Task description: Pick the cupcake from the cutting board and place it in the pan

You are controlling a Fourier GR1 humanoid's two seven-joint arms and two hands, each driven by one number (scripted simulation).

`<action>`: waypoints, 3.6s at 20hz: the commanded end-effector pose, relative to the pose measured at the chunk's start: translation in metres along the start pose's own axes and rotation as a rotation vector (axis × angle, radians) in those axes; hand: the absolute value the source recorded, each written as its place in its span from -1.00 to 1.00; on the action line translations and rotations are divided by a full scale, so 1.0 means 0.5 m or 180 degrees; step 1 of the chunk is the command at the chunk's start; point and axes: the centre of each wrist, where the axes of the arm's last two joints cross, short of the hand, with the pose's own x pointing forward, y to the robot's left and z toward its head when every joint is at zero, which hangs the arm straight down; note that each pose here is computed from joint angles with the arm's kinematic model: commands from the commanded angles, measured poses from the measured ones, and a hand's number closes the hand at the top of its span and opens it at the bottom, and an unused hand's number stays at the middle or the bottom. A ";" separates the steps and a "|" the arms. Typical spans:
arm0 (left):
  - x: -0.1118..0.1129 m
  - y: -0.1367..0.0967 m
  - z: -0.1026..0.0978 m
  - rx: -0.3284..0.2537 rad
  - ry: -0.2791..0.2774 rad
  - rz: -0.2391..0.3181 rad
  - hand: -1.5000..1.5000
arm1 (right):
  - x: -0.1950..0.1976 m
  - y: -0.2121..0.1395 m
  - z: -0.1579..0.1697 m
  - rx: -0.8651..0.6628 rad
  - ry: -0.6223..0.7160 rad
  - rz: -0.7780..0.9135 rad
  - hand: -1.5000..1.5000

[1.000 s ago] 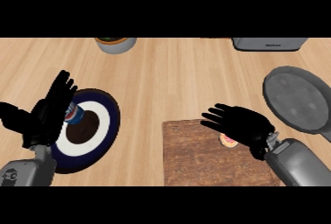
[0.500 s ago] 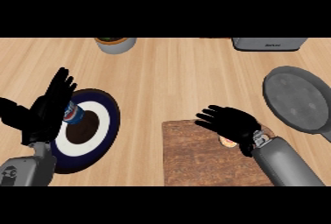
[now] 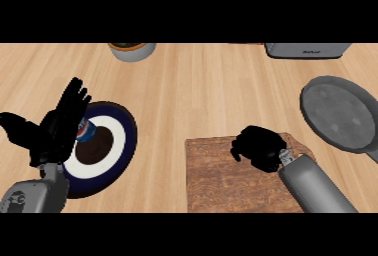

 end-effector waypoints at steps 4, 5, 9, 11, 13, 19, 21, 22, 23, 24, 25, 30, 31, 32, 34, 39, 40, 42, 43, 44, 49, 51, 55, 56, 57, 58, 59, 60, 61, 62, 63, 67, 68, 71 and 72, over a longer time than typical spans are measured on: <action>-0.006 0.012 -0.010 0.0011 0.0017 0.0020 0.00 | 0.015 -0.004 -0.045 -0.0143 -0.0224 -0.0044 1.00; -0.016 0.020 0.021 -0.0076 0.0030 0.0043 0.00 | -0.010 -0.024 -0.021 -0.0143 -0.0172 -0.0153 1.00; -0.023 -0.029 0.003 -0.0050 0.0013 0.0004 0.00 | -0.011 0.021 0.009 -0.0233 -0.0239 -0.0181 1.00; 0.008 0.040 -0.018 0.0055 -0.0006 0.0048 0.00 | 0.016 0.038 0.001 -0.0299 0.0378 -0.0670 1.00; 0.015 0.032 0.013 0.0069 0.0026 -0.0011 0.00 | 0.003 0.077 0.042 -0.0327 0.0950 -0.1044 1.00; -0.012 0.028 0.018 0.0176 0.0032 -0.0026 0.00 | 0.026 0.036 0.144 -0.1180 0.1892 -0.0989 1.00; -0.019 0.021 0.024 0.0122 0.0066 -0.0020 0.00 | 0.082 -0.011 0.145 -0.1587 0.1978 -0.0865 1.00; -0.019 0.031 0.037 0.0080 0.0068 -0.0025 0.00 | 0.066 -0.035 0.179 -0.1772 0.2039 -0.0704 1.00; 0.016 0.038 0.007 0.0135 0.0020 0.0000 0.00 | 0.081 -0.061 0.201 -0.1903 0.2041 -0.0542 1.00; -0.006 0.022 0.016 0.0153 0.0037 -0.0010 0.00 | 0.089 -0.083 0.220 -0.2085 0.2084 -0.0500 1.00; -0.016 0.036 0.023 0.0143 0.0072 -0.0030 0.00 | 0.115 -0.078 0.243 -0.2168 0.2130 -0.0386 1.00; 0.021 -0.014 0.003 0.0012 0.0037 -0.0027 0.00 | 0.156 -0.153 0.338 -0.2462 0.2274 -0.0354 1.00; -0.010 0.043 0.011 0.0049 0.0048 0.0012 0.00 | 0.186 -0.155 0.366 -0.2519 0.2286 -0.0424 1.00; -0.001 0.009 0.008 0.0054 -0.0018 -0.0013 0.00 | 0.191 -0.182 0.353 -0.2510 0.2334 -0.0499 1.00; 0.010 0.003 -0.005 0.0008 0.0014 -0.0038 0.00 | 0.151 -0.173 0.374 -0.2561 0.2401 -0.0541 1.00; 0.026 -0.017 -0.002 -0.0011 0.0006 0.0039 0.00 | 0.063 -0.180 0.407 -0.2782 0.2686 -0.0781 1.00; 0.012 0.043 -0.001 0.0034 -0.0040 -0.0001 0.00 | 0.039 -0.172 0.387 -0.2842 0.2755 -0.0842 1.00; -0.017 0.020 0.013 -0.0015 0.0008 0.0010 0.00 | -0.012 -0.171 0.429 -0.2953 0.2831 -0.0915 1.00; -0.019 0.011 0.022 -0.0011 -0.0004 0.0005 0.00 | -0.042 -0.178 0.450 -0.2963 0.2903 -0.0968 1.00; -0.003 -0.010 -0.001 -0.0029 0.0032 -0.0037 0.00 | -0.048 -0.172 0.468 -0.2971 0.2791 -0.0982 1.00; -0.031 0.017 0.035 -0.0059 -0.0040 -0.0021 0.00 | -0.172 -0.086 0.475 -0.3156 0.3013 -0.1086 1.00; 0.000 0.000 0.011 -0.0012 -0.0006 0.0022 0.00 | -0.205 -0.067 0.537 -0.3189 0.3029 -0.1080 1.00; -0.021 0.001 -0.023 -0.0042 -0.0011 0.0032 0.00 | -0.280 -0.015 0.494 -0.3059 0.2949 -0.1116 1.00; -0.018 -0.007 -0.013 -0.0063 -0.0046 -0.0059 0.00 | -0.299 -0.003 0.500 -0.3070 0.2913 -0.1207 1.00; -0.029 0.019 0.010 -0.0049 0.0001 0.0001 0.00 | -0.313 -0.028 0.476 -0.3044 0.2895 -0.1196 1.00; -0.002 -0.033 -0.004 -0.0069 -0.0038 -0.0018 0.00 | -0.329 -0.033 0.478 -0.3053 0.2801 -0.1194 1.00; 0.014 0.002 -0.029 -0.0042 -0.0026 -0.0009 0.00 | -0.323 0.030 0.464 -0.2966 0.2747 -0.1188 1.00; -0.005 0.012 -0.007 -0.0070 -0.0071 0.0010 0.00 | -0.342 0.014 0.457 -0.2951 0.2712 -0.1276 1.00; 0.004 -0.001 -0.004 -0.0097 -0.0095 0.0003 0.00 | -0.341 0.057 0.434 -0.2977 0.2663 -0.1295 1.00; -0.005 -0.017 0.019 -0.0119 -0.0050 -0.0009 0.00 | -0.347 0.062 0.434 -0.2906 0.2644 -0.1357 1.00; -0.012 -0.008 0.000 -0.0095 -0.0026 -0.0022 0.00 | -0.341 0.088 0.389 -0.2875 0.2625 -0.1302 1.00; 0.015 -0.018 -0.022 -0.0101 -0.0100 -0.0003 0.00 | -0.358 0.111 0.365 -0.2834 0.2666 -0.1271 1.00; 0.008 -0.006 0.003 -0.0207 -0.0019 0.0027 0.00 | -0.369 0.103 0.383 -0.2765 0.2830 -0.1257 1.00; 0.003 -0.021 0.012 -0.0180 -0.0066 0.0044 0.00 | -0.370 0.119 0.374 -0.2636 0.3169 -0.1881 1.00; -0.004 -0.021 -0.010 -0.0181 -0.0029 0.0035 0.00 | -0.359 0.159 0.383 -0.2543 0.3239 -0.1981 -1.00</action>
